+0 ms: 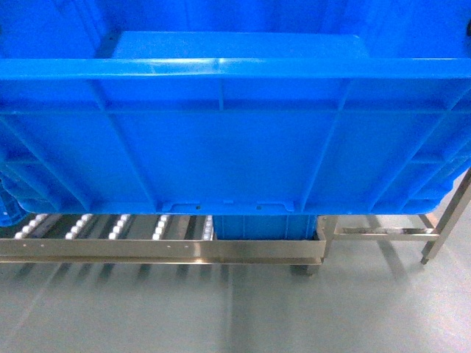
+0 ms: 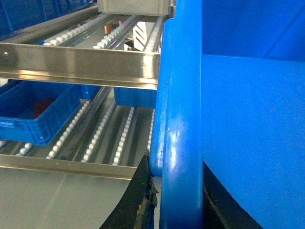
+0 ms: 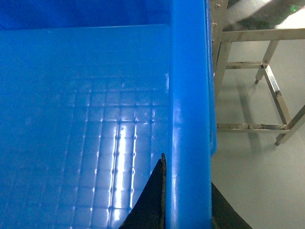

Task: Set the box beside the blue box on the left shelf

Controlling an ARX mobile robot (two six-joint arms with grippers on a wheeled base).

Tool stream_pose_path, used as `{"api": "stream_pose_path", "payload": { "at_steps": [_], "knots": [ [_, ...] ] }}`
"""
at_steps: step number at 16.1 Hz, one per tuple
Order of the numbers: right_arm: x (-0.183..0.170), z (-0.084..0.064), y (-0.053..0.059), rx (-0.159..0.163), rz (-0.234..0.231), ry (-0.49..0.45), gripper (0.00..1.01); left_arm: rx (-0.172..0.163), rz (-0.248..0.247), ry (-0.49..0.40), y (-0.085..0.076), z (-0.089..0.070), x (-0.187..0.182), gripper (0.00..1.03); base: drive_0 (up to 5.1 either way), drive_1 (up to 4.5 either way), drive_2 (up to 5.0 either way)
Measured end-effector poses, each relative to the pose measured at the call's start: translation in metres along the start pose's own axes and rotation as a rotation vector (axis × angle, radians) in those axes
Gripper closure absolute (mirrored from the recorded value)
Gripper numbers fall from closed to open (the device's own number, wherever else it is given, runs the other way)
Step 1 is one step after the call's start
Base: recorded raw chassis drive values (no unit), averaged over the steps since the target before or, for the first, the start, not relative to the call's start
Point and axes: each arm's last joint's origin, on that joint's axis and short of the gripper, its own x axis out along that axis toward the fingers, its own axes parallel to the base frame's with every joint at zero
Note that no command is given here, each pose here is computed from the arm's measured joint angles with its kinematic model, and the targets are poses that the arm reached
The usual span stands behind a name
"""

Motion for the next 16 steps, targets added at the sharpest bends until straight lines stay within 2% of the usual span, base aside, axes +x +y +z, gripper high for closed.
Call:
{"api": "stream_pose_path", "payload": {
  "at_steps": [16],
  "knots": [
    [-0.0001,0.0002,-0.0002,0.001,-0.002,-0.002,0.94,0.000,-0.001,-0.004,0.0000,0.0004,0.0000,0.88,-5.0,2.45,2.4]
  ]
}}
